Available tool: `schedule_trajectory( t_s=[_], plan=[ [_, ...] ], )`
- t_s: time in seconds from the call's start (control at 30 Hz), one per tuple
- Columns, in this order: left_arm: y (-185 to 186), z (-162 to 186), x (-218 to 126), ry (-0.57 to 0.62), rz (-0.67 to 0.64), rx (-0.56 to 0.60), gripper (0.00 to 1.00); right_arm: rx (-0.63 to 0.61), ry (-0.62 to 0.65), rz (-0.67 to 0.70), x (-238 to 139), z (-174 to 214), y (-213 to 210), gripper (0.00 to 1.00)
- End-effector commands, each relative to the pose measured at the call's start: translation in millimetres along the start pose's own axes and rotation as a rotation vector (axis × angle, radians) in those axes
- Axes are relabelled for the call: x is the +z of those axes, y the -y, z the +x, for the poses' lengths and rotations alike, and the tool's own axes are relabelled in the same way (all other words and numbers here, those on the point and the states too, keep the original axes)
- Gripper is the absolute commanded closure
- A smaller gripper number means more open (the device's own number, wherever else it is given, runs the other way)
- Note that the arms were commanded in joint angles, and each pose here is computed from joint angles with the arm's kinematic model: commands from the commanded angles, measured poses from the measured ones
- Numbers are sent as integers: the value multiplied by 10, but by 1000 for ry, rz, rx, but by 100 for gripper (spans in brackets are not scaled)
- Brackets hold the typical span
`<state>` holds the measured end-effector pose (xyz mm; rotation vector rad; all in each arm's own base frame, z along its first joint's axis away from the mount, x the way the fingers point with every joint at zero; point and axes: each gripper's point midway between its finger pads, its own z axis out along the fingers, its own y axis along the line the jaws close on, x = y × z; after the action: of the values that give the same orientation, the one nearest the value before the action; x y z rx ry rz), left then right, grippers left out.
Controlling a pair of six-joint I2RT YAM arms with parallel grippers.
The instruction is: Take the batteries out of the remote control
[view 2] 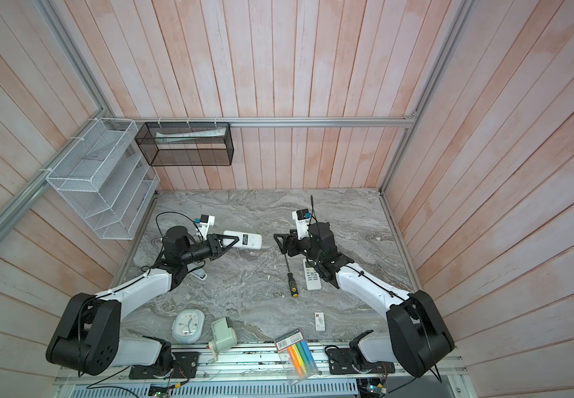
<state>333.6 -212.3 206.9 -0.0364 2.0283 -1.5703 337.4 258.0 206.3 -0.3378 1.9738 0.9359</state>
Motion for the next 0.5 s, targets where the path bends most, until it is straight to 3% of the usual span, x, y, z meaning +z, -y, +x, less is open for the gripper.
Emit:
schedule_trajectory(
  t_s=[0.0,0.2,0.47],
  plan=[
    [248,6,-12,-15,84,73,92,117,-45,-210,-43,-108,-407,29],
    [354,40,78,-42,111,91,92,165,-104,-327,55,-111,-595,34],
    [440,-12,80,-29,132,87,92,189,-155,-314,200,2,-572,39]
  ],
)
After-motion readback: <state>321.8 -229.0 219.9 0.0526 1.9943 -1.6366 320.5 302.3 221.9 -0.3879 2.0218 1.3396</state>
